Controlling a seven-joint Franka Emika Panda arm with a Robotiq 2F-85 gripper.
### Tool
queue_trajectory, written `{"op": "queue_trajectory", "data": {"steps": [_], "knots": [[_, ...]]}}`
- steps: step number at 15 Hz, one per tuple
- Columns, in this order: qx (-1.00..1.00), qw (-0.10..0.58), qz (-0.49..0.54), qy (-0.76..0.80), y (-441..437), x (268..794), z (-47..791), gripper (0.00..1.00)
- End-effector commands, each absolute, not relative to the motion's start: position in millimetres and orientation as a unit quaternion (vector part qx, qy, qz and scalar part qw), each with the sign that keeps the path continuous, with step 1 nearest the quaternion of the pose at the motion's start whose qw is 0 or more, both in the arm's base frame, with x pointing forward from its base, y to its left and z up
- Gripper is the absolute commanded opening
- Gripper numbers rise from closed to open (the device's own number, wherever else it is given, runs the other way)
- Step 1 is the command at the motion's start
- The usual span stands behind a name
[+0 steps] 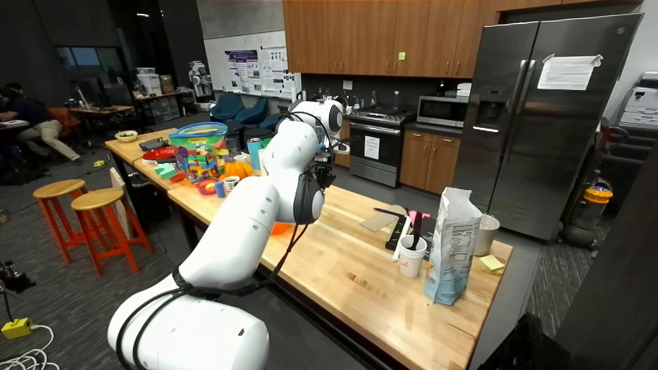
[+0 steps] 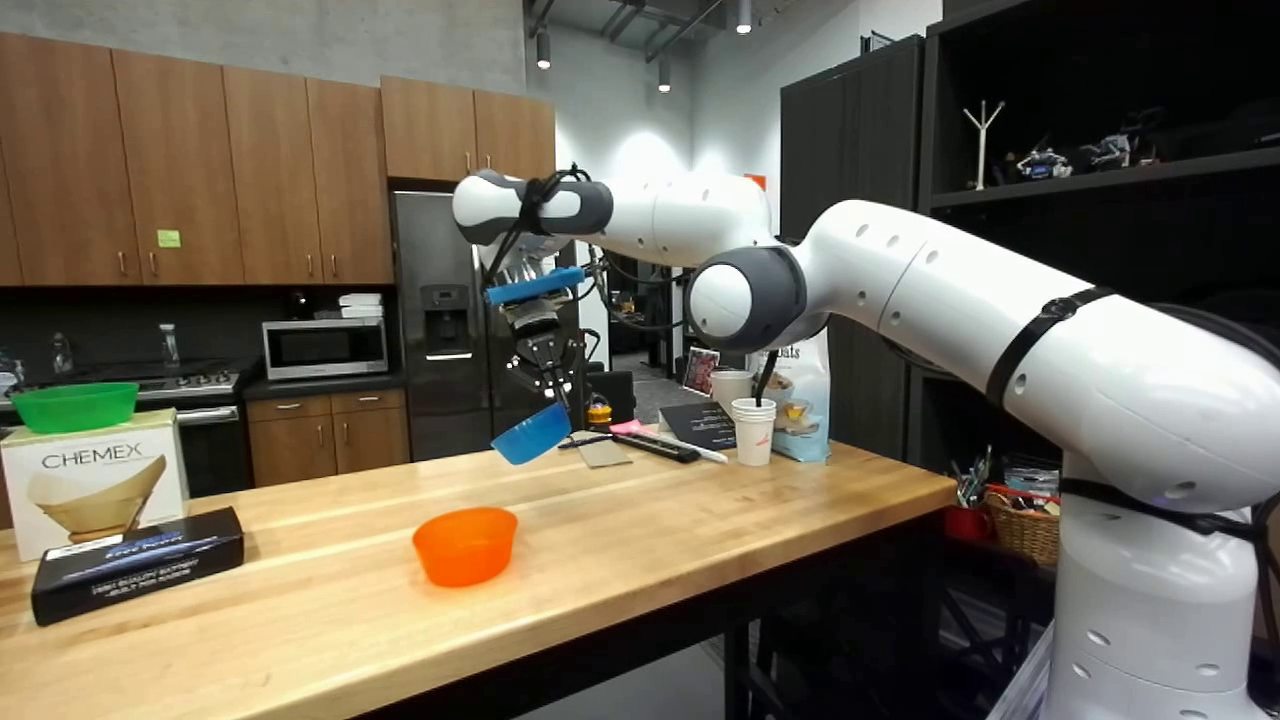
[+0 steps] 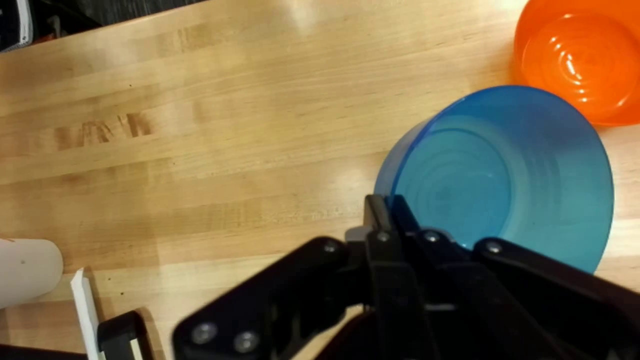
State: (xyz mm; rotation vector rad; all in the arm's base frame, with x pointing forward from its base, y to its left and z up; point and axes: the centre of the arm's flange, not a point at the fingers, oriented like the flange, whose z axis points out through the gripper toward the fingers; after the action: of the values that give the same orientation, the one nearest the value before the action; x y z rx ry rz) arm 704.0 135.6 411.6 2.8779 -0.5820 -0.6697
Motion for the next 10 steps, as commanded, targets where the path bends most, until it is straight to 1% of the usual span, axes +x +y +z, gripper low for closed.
{"op": "queue_trajectory", "data": {"steps": [1, 3, 5, 10], "knots": [[0.952, 0.01, -0.255, -0.166, 136.8, 695.3, 409.5, 0.01], [0.947, -0.029, -0.283, -0.148, 142.6, 691.2, 407.2, 0.01], [0.94, -0.047, -0.308, -0.136, 146.5, 686.2, 405.6, 0.01], [0.936, -0.042, -0.323, -0.134, 150.6, 678.4, 396.6, 0.01]]}}
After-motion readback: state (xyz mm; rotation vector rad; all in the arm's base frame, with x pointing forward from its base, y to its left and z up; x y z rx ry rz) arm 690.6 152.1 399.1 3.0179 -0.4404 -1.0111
